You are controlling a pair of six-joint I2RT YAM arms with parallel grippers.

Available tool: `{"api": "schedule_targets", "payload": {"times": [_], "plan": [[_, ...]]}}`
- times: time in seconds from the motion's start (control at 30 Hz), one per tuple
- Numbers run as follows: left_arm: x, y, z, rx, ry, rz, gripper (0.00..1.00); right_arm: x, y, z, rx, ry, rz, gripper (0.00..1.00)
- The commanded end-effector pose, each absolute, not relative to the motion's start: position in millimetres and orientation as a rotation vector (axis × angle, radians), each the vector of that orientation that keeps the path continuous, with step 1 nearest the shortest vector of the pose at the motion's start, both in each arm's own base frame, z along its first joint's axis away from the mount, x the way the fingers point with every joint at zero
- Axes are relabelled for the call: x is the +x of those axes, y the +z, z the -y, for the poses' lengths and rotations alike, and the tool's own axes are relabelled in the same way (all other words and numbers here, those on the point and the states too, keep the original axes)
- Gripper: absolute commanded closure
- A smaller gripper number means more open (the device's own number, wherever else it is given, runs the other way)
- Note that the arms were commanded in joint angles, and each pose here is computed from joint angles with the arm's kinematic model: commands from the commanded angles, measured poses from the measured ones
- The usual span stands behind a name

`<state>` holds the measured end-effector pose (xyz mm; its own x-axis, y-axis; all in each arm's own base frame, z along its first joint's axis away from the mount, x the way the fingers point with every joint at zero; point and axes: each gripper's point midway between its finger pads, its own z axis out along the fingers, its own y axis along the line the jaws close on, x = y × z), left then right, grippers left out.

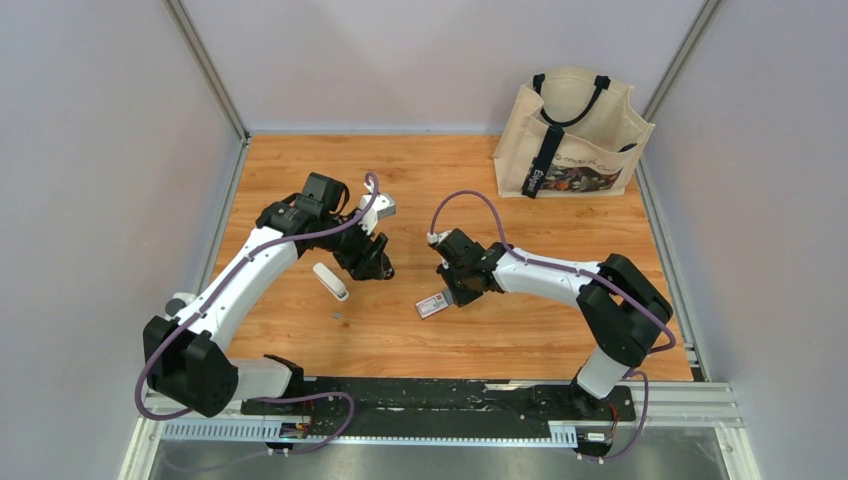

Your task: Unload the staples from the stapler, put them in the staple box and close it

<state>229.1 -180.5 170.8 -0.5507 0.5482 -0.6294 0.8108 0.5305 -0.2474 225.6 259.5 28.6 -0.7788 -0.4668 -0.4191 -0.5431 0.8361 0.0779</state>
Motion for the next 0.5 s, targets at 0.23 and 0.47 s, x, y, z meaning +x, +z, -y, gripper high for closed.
{"api": "schedule_targets", "payload": {"times": [0.23, 0.47], "plan": [[229.1, 178.1, 183.5, 1.142, -0.737, -2.219, 0.3, 234.7, 36.6, -270.3, -0.759, 0.313, -2.6, 0.94], [228.2, 175.4, 184.1, 1.144, -0.742, -2.222, 0.3, 235.9, 39.1, -271.1, -0.758, 0.319, -2.594, 0.93]]}}
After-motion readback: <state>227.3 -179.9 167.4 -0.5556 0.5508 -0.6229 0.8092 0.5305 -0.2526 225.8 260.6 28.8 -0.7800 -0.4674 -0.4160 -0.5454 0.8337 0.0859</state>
